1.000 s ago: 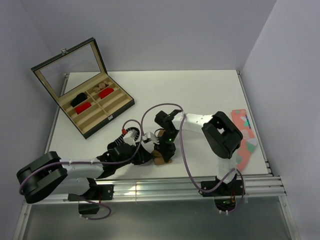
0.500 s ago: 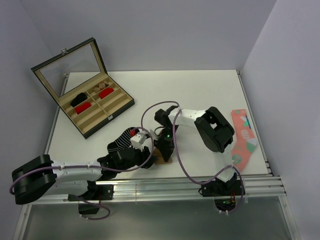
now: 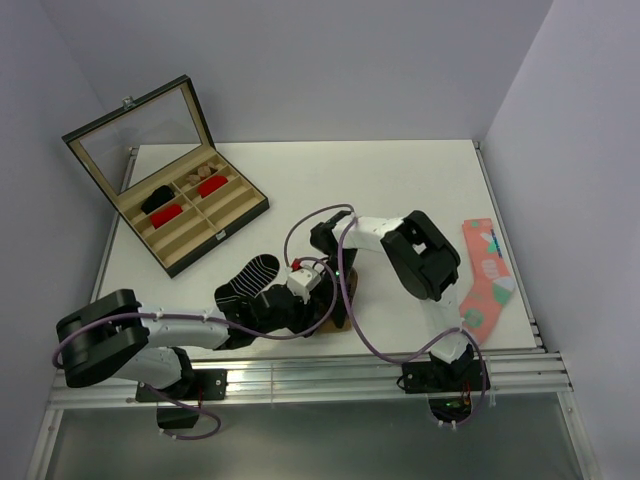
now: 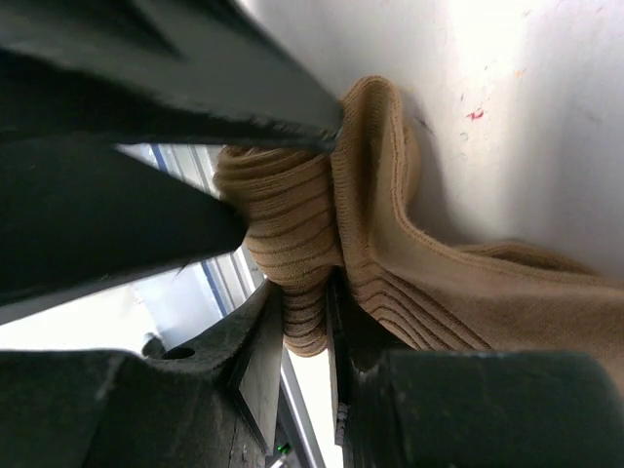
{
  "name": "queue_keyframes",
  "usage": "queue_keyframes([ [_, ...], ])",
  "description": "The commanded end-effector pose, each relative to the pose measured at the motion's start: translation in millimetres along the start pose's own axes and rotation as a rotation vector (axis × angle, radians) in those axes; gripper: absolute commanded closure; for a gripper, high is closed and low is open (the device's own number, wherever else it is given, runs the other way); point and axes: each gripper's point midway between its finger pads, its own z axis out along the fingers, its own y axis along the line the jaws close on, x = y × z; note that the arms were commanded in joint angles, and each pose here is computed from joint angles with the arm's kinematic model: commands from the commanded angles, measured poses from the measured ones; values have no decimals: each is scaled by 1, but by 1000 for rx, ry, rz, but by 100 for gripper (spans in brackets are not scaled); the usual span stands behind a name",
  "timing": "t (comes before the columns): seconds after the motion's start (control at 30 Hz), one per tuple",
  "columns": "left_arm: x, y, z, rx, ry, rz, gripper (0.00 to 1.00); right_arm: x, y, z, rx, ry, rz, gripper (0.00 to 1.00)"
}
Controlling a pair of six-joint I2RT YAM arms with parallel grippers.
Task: Roll the socks
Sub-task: Roll the sock at the center of the board.
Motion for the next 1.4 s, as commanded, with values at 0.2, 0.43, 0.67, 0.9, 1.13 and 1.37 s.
queue_keyframes([
  [0.2,-7,-22,9,110,-12,45,47,33,-58,7,172,170,-33,85],
  [0.43,-15,-31,10,145,-28,73,46,35,-59,7,171,167,-22,85],
  [0.67,-8,-43,15,217,1,72,45,34,-60,5,173,160,-19,85],
  [0.9,0,-44,19,241,24,51,46,35,-59,6,170,156,-17,85],
  [1.13,16,-48,24,271,85,-13,65,36,-60,4,187,139,-14,85],
  [1.37,33,-49,26,225,186,-116,96,30,-66,-6,234,82,3,76],
])
